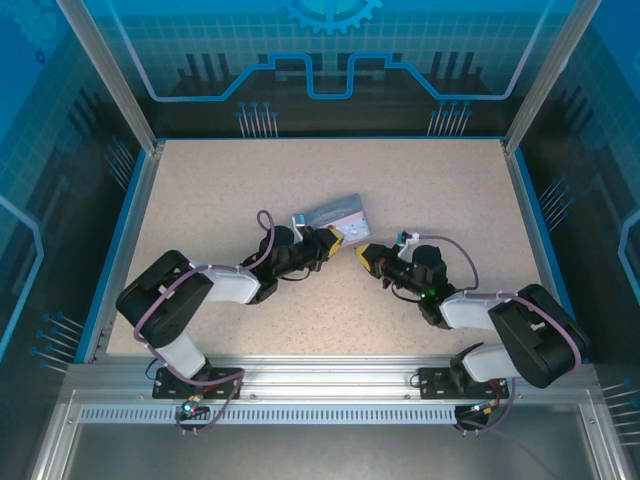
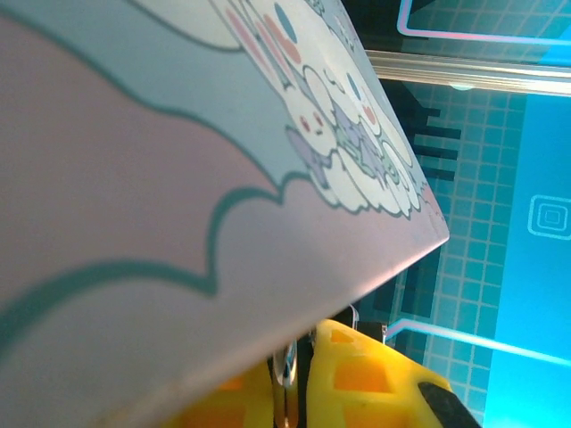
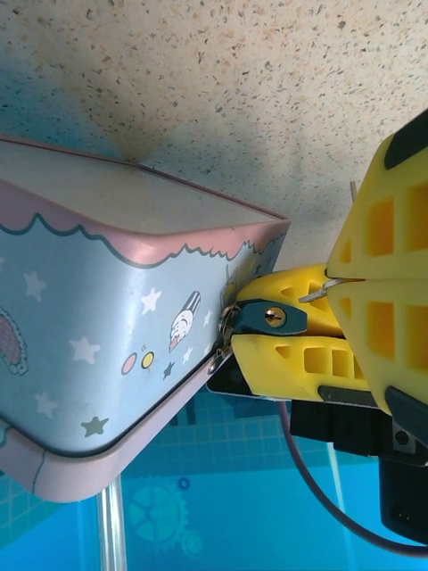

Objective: Unlock the padlock with the key

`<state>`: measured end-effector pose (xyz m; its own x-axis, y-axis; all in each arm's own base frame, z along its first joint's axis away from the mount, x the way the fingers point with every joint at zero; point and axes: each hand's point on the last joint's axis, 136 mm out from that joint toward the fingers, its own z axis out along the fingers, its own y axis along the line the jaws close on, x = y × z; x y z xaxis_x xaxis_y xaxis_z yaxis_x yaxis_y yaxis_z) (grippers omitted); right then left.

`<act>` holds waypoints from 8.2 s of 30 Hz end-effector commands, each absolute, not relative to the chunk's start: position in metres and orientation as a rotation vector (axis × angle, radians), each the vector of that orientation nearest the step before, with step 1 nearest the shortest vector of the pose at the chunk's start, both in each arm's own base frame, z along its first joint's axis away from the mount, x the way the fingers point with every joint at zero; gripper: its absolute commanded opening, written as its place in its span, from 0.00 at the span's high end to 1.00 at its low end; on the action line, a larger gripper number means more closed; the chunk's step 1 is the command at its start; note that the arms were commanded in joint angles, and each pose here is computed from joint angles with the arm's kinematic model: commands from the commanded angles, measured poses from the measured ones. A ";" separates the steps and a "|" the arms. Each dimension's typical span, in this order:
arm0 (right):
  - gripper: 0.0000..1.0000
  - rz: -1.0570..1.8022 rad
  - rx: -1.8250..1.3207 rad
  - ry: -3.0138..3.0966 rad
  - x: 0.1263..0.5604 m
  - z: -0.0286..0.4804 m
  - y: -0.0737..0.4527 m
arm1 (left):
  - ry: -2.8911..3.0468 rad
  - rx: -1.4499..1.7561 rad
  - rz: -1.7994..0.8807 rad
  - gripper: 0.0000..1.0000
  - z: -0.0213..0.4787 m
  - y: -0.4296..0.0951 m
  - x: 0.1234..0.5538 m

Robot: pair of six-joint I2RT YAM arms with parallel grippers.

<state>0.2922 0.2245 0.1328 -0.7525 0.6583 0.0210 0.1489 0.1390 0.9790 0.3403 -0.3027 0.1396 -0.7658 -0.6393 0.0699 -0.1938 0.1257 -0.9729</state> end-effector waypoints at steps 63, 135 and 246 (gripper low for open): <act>1.00 1.683 0.762 1.968 0.313 0.151 0.247 | 1.956 -0.772 -1.755 1.00 0.160 -0.308 0.346; 1.00 1.771 0.444 2.180 0.334 0.133 0.304 | 1.997 -0.761 -1.788 1.00 0.154 -0.323 0.333; 1.00 0.755 -0.890 2.223 0.310 0.141 0.287 | 2.269 -0.734 -1.627 1.00 0.138 -0.306 0.348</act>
